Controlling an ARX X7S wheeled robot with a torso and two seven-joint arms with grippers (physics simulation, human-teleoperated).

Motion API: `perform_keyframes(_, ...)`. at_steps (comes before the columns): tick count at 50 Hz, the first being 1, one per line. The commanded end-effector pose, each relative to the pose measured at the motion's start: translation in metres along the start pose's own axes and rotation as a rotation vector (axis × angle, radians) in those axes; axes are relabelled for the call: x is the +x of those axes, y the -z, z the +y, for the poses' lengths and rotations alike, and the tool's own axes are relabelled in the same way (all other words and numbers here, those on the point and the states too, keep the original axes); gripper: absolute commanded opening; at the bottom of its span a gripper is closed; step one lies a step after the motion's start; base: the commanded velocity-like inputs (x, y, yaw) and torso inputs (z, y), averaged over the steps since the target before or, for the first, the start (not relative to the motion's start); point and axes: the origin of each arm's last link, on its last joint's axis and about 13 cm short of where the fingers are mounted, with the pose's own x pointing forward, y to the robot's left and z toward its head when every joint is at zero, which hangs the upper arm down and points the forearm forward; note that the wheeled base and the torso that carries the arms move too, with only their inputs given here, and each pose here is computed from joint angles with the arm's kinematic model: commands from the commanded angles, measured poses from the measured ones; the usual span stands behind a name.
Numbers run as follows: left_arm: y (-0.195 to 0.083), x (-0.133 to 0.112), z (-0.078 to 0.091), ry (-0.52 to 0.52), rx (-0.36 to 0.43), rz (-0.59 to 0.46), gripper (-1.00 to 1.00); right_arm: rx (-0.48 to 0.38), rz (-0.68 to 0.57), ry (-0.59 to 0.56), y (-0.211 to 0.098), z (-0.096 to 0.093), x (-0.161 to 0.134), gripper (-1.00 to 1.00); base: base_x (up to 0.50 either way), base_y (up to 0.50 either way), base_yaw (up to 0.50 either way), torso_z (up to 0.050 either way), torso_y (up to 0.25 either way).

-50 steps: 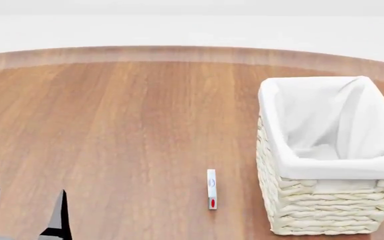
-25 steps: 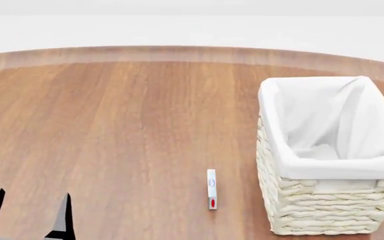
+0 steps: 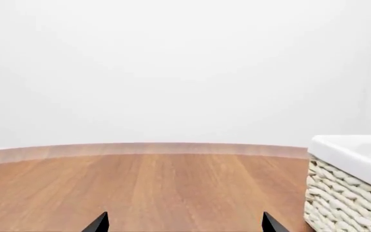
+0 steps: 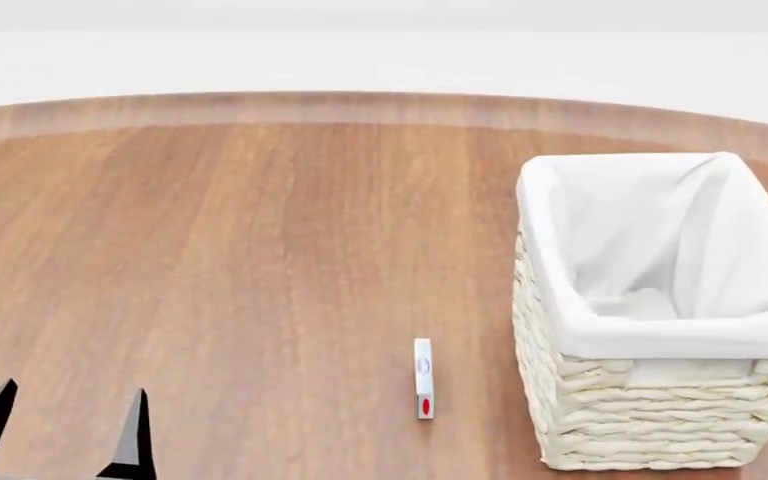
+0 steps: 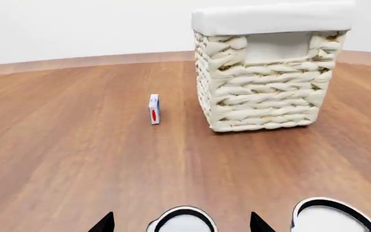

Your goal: Pick up the tomato sauce, and put it in the basket.

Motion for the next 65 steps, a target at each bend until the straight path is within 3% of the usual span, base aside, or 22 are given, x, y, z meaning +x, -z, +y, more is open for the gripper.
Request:
perform_keyframes(1, 0.001, 0.0, 0.0, -0.001, 0.0, 0.001, 1.0, 0.003, 0.036, -0.005, 0.012, 0.002, -0.006, 1.0, 0.0, 0.0, 0.0, 0.0, 0.0)
perform_keyframes(36, 0.006, 0.001, 0.002, -0.007, -0.006, 0.008, 1.0, 0.004, 0.152, 0.016, 0.045, -0.005, 0.027, 1.0, 0.0, 0.0, 0.0, 0.0, 0.0)
perform_keyframes(65, 0.011, 0.001, 0.007, -0.016, -0.012, 0.016, 1.0, 0.0, 0.198, -0.007, 0.051, -0.002, 0.043, 1.0, 0.0, 0.0, 0.0, 0.0, 0.0)
